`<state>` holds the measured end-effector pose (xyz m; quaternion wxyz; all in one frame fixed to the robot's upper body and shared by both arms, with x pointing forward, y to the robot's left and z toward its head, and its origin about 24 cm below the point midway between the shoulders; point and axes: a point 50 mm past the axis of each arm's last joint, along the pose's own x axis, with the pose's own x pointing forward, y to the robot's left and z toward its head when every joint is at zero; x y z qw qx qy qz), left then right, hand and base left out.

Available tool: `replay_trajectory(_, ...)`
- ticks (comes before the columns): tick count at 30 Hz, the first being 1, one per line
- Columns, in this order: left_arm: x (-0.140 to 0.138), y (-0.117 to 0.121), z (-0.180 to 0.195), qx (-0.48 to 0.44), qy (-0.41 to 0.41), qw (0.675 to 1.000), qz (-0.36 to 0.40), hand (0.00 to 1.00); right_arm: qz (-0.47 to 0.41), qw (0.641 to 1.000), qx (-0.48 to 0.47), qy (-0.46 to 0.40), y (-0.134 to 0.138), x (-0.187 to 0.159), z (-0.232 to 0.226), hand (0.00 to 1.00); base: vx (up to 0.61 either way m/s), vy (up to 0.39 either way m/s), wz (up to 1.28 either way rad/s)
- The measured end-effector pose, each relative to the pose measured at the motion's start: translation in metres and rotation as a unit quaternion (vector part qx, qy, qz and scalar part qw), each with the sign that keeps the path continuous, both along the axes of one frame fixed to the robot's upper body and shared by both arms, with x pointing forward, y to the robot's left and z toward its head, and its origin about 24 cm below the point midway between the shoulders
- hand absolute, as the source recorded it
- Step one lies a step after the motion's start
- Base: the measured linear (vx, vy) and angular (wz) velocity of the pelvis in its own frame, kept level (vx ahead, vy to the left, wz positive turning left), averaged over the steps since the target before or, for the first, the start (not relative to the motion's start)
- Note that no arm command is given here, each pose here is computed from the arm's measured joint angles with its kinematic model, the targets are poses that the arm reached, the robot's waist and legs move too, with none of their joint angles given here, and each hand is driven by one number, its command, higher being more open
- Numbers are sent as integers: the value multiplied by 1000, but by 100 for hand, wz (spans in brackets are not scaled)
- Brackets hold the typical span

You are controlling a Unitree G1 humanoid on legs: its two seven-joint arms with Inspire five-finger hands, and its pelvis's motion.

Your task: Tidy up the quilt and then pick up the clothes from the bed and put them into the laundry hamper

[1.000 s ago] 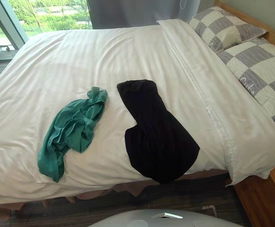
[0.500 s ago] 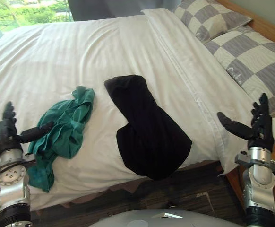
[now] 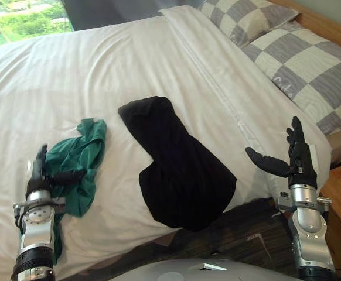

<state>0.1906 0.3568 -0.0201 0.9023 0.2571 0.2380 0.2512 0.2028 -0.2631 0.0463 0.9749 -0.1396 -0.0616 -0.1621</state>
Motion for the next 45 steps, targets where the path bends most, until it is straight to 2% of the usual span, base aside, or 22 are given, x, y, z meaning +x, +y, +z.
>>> replay_trajectory(1, -6, -4, -14, 7, 50, 999, -5, 100, -8, 1000, -3, -2, -3, 1, 2, 100, 15, 41, -19)
replay_trajectory(3, -8, -7, -16, 22, 57, 998, -5, 100, -3, 1000, 6, 17, 2, -2, -7, 100, 42, 14, -17)
replay_trajectory(4, -9, -6, -16, 29, 65, 997, -2, 0, 8, 1000, 9, 24, 7, -2, -9, 100, 0, 0, 0)
replay_trajectory(9, -16, -16, -32, 31, 111, 993, -7, 0, 30, 999, 5, 30, 16, 1, -12, 100, 3, -43, -2)
replay_trajectory(11, -27, -20, -42, 22, 138, 990, 1, 0, 41, 999, -3, 32, 17, 2, -10, 100, -9, -76, -10)
replay_trajectory(16, -33, -14, -45, 21, 156, 987, 12, 0, 84, 995, -36, 30, 19, 8, -1, 100, -29, -44, -7)
replay_trajectory(24, -30, -13, -46, -12, 136, 991, -1, 0, 286, 950, -122, -20, 77, 25, 40, 100, -27, -17, 7)
replay_trajectory(28, -3, -22, -27, -19, 63, 997, -35, 0, 328, 935, -135, 15, 100, 34, 32, 100, -43, -28, 35)
replay_trajectory(33, 22, -37, -2, -35, -7, 996, -76, 0, 339, 922, -161, 97, 114, 47, 2, 100, -3, -38, 37)
replay_trajectory(36, 37, -40, 20, -26, -42, 994, -94, 0, 339, 920, -148, 132, 135, 51, -18, 100, 31, -42, 41)
replay_trajectory(39, 52, -59, 36, -40, -76, 987, -138, 0, 287, 922, -196, 171, 135, 71, -36, 100, 58, 16, 37)
replay_trajectory(43, 67, -55, 60, -18, -106, 980, -167, 0, 204, 939, -229, 154, 142, 95, -32, 100, -68, -47, 23)
replay_trajectory(44, 72, -54, 65, -14, -121, 978, -172, 0, 175, 946, -232, 145, 139, 107, -24, 0, -89, 9, -3)
replay_trajectory(45, 76, -55, 67, -14, -128, 976, -177, 0, 161, 949, -230, 141, 136, 114, -18, 0, -123, 36, -3)
